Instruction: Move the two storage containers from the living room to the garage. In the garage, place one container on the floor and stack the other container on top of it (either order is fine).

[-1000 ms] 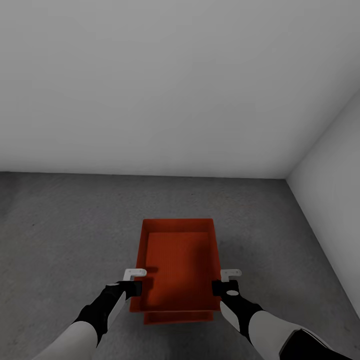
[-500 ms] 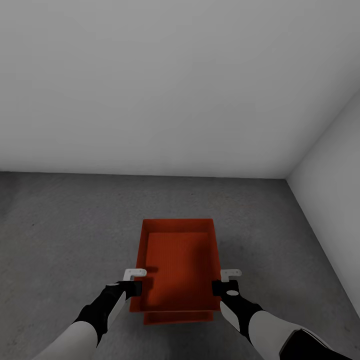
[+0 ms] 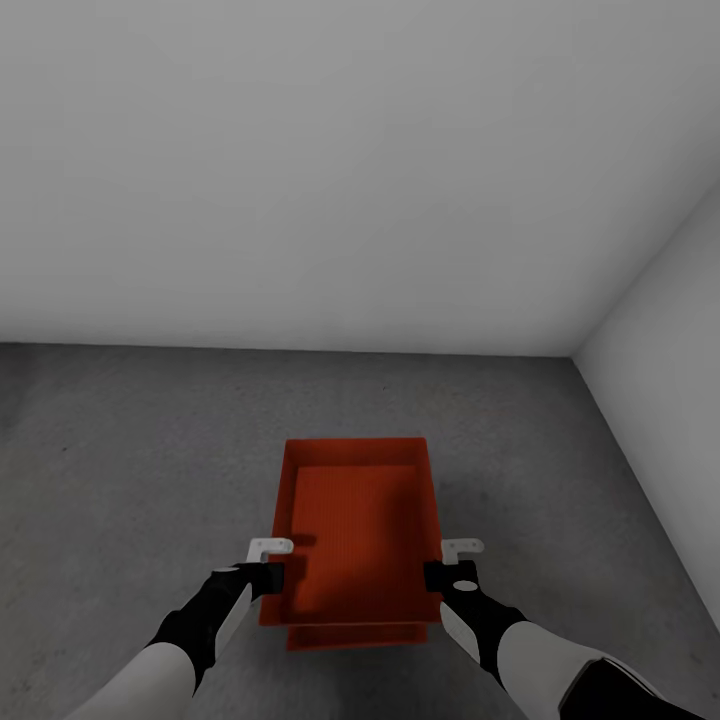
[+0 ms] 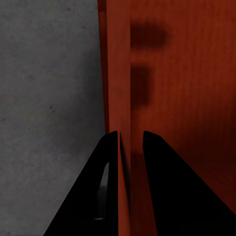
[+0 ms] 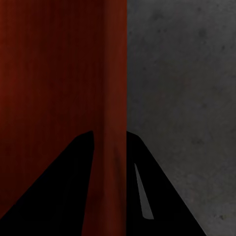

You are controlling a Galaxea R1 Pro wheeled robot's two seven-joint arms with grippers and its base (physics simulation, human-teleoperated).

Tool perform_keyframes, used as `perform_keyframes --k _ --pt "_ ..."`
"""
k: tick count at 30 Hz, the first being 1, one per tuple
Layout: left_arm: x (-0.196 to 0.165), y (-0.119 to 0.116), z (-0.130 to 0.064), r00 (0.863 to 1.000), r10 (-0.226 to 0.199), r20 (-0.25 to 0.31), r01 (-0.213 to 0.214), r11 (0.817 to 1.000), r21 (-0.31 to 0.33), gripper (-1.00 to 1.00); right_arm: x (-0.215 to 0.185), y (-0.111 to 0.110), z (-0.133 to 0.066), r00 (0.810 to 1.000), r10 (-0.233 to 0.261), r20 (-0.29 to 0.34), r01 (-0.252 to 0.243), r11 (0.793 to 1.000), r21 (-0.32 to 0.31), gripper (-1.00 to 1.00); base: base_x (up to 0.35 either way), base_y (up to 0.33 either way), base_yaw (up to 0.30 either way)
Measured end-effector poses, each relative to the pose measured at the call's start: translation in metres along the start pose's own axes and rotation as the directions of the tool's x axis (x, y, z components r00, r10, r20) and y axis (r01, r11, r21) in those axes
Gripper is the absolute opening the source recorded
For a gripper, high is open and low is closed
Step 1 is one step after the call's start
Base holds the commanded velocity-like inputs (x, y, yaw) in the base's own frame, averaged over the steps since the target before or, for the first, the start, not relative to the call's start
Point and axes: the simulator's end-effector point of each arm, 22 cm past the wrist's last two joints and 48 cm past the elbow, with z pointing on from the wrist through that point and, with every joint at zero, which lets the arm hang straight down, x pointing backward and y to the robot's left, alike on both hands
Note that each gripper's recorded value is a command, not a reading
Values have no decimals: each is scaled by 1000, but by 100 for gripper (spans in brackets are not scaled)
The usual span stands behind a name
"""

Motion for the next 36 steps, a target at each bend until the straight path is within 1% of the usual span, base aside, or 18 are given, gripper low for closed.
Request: perform_keyframes --k 5,11,19,36 --pt "1 0 6 1000 0 0 0 1000 0 -100 1 1 6 1000 0 0 0 1000 0 -100 0 0 0" --pt "0 0 6 1000 0 1 0 1000 0 -100 1 1 6 1000 0 1 0 1000 0 -100 0 0 0" --pt "1 1 16 1000 0 0 0 1000 0 -100 4 1 15 1000 0 0 0 1000 0 -100 0 0 0" --pt "0 1 15 1000 0 3 0 1000 0 -100 3 2 15 1000 1 3 -1 1000 0 -100 0 0 0"
